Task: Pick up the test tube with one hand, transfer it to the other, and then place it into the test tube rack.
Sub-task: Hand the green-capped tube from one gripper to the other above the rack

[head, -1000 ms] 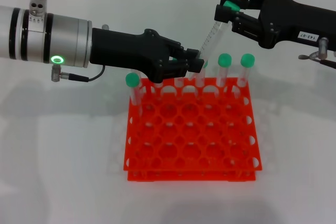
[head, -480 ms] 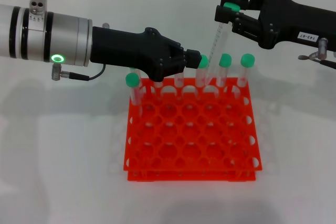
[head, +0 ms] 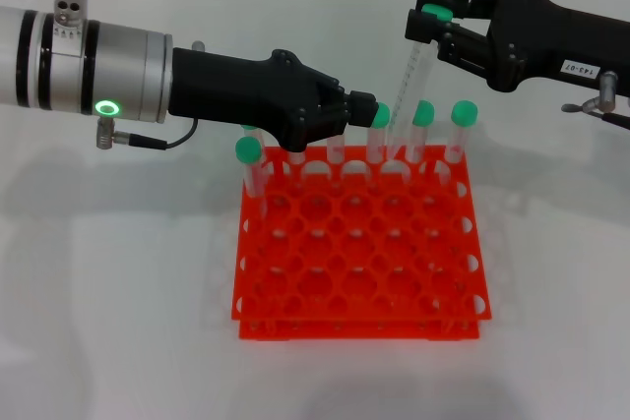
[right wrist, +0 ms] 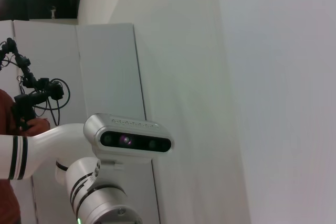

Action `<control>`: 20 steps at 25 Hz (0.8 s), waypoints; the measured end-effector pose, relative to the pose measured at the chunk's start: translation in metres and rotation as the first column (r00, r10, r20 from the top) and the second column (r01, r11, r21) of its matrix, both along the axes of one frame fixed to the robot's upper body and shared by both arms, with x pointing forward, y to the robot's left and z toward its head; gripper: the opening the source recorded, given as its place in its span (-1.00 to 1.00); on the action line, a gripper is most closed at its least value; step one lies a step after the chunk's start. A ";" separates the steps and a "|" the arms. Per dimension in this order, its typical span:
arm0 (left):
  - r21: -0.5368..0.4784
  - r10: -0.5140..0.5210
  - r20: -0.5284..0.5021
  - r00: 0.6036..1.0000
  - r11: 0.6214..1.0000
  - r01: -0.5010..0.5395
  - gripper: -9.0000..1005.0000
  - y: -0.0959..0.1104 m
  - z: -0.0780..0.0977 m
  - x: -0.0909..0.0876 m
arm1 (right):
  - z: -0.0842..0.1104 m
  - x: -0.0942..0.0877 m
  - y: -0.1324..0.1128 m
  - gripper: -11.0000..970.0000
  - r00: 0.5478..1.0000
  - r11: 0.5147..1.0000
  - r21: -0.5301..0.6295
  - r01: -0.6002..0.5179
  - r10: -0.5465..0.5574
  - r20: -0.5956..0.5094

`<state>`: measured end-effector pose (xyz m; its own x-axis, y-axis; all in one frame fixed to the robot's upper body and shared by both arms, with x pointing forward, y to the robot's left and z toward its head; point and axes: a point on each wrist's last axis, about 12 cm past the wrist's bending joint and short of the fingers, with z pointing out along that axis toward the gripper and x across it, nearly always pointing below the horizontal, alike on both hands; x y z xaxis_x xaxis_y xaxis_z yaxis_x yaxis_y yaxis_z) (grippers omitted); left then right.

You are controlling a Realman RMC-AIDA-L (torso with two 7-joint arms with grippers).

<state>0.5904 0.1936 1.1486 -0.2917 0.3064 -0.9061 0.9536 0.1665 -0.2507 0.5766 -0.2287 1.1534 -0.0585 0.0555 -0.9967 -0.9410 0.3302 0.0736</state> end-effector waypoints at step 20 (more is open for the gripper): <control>-0.008 0.008 -0.005 1.000 1.000 -0.008 -0.26 0.000 -0.002 -0.002 | 0.002 0.000 0.002 -0.41 1.000 1.000 -0.002 -0.008 0.008 0.007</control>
